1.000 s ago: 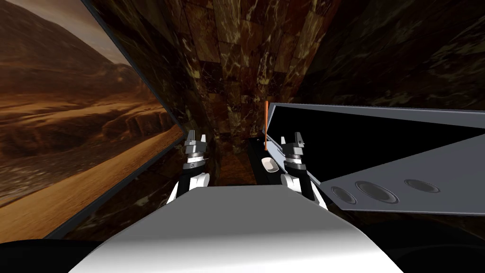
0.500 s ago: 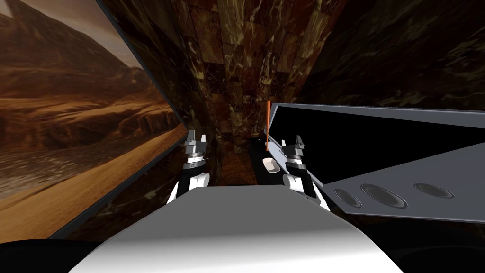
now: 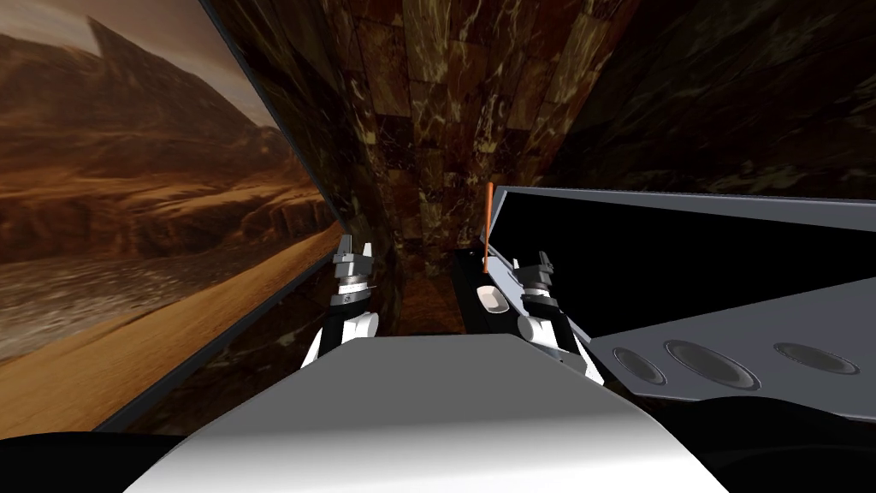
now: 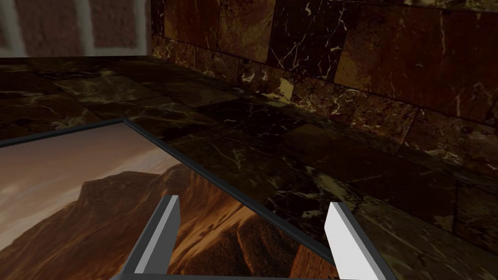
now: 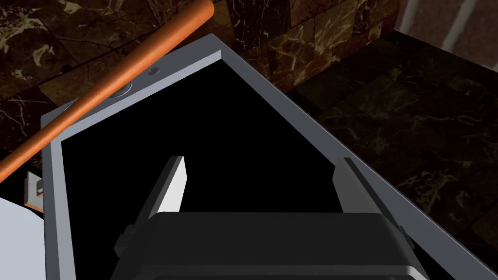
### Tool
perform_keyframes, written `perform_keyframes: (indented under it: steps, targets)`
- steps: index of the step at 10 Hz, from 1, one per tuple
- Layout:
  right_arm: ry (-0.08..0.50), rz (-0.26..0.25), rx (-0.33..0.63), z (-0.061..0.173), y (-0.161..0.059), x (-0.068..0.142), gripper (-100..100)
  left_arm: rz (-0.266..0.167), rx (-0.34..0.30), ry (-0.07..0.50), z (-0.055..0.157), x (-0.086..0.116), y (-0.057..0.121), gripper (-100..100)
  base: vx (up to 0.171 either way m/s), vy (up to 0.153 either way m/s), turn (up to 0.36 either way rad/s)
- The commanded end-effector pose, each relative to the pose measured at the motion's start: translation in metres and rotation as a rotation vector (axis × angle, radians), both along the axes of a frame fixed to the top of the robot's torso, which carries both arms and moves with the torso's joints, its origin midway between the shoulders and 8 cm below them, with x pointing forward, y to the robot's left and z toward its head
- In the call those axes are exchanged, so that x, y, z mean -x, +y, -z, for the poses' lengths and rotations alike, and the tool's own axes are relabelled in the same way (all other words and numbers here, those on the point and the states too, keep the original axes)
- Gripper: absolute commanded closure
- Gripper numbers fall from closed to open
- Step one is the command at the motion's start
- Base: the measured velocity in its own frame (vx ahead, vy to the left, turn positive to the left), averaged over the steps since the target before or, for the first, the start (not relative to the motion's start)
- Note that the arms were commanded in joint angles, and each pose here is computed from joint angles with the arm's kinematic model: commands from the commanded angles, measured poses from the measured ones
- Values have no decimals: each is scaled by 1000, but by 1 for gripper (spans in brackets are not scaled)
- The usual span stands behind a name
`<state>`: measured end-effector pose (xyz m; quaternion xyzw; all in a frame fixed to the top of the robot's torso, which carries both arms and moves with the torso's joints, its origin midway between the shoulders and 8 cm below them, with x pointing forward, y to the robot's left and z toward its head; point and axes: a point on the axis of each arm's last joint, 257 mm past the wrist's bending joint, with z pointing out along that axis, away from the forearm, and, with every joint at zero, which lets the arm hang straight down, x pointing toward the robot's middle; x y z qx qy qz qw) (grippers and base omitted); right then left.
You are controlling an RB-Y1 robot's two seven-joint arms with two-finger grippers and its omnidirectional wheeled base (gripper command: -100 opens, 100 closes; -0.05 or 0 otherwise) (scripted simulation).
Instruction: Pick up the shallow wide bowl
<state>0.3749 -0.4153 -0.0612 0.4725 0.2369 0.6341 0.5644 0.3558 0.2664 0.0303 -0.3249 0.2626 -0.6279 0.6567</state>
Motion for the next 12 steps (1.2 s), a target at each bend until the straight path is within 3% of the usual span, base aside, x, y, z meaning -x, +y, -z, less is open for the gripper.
perform_keyframes:
  steps: [1,2,4,5,7,8,10,11,12]
  targets:
    - [18,0,-67,13,-12,-1,-100,0,0,0,0,0,0,0,-13,4,49]
    - [56,7,-122,30,-31,-3,-100,0,0,0,0,0,0,0,-17,6,101]
    - [50,5,-171,35,-36,-3,-100,0,0,0,0,0,0,0,-9,2,15]
    - [93,17,-237,56,-56,-4,-100,0,0,0,0,0,0,0,-8,6,89]
    - [81,13,-276,57,-59,-3,-100,0,0,0,0,0,0,0,-7,1,21]
    - [119,25,-349,78,-78,-3,-100,0,0,0,0,0,0,0,-11,3,78]
    - [108,22,-387,80,-81,-2,-100,0,0,0,0,0,0,0,-5,0,27]
    - [145,37,-464,103,-99,-1,-100,0,0,0,0,0,0,0,-8,3,84]
    - [136,34,-493,104,-101,-1,-100,0,0,0,0,0,0,0,-11,1,36]
